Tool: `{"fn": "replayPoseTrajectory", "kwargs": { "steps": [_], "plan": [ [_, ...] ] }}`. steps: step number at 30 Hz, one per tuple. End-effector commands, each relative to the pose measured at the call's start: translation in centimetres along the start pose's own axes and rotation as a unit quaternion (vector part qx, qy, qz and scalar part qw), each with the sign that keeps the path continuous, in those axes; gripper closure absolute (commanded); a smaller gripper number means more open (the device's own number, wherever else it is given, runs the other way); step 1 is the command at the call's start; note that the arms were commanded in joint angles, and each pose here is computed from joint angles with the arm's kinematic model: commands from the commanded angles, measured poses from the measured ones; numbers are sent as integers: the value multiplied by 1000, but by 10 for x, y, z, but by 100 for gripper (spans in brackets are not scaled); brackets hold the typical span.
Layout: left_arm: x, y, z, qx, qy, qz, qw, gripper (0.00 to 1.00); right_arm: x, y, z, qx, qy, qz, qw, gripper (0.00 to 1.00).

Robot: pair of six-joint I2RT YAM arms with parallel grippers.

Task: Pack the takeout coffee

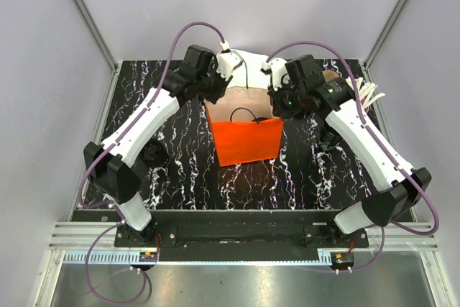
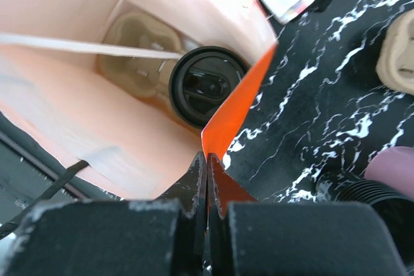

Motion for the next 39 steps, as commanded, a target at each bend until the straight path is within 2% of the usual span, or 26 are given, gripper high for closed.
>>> {"fn": "replayPoseTrajectory", "kwargs": {
  "steps": [1,9,12,14,17,22,23,25,27,30,32,33,35,39],
  "plan": [
    [2,27,9,-17,28,-30,999,78,13,-8,15,9,36,-1,999,100],
    [-5,40,0,-28,21,-37,999,78,20,-15,19,16,45,1,999,98],
    [-6,41,-4,-30,17,-38,999,76,22,-17,18,21,45,1,999,87],
    [-2,42,-4,-31,15,-42,999,73,23,-17,19,26,45,3,999,74],
    [9,46,-6,-31,14,-53,998,66,29,-15,18,30,41,-7,999,58],
    [32,51,-9,-33,15,-74,997,52,49,0,16,42,29,-43,998,41],
    [42,54,-10,-33,18,-83,996,49,53,2,14,46,22,-47,998,33],
    [49,54,-10,-35,20,-88,995,46,64,11,14,51,16,-66,996,25],
    [61,55,-9,-35,30,-96,994,39,76,19,12,58,7,-85,995,17],
    [79,59,-6,-33,49,-109,992,24,94,30,12,67,1,-112,991,8],
    [93,61,-4,-34,60,-121,990,17,102,35,12,72,-3,-126,989,3],
    [98,61,-3,-34,67,-123,990,8,108,39,13,74,-4,-136,988,2],
    [111,63,-2,-35,79,-133,987,2,112,43,11,78,-11,-145,986,0],
    [134,62,7,-24,105,-147,983,1,126,54,9,84,-22,-184,979,0]
  ]
}}
Point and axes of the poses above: each gripper's point midway between its finger pads, its own x axis back along the fingers, its own z axis along the line the jaws close on, y = z × x, the point moved 3 cm from there along x, back along the fingers, and after that the axes turned 9 degrees about -x, right-handed, at the moved point
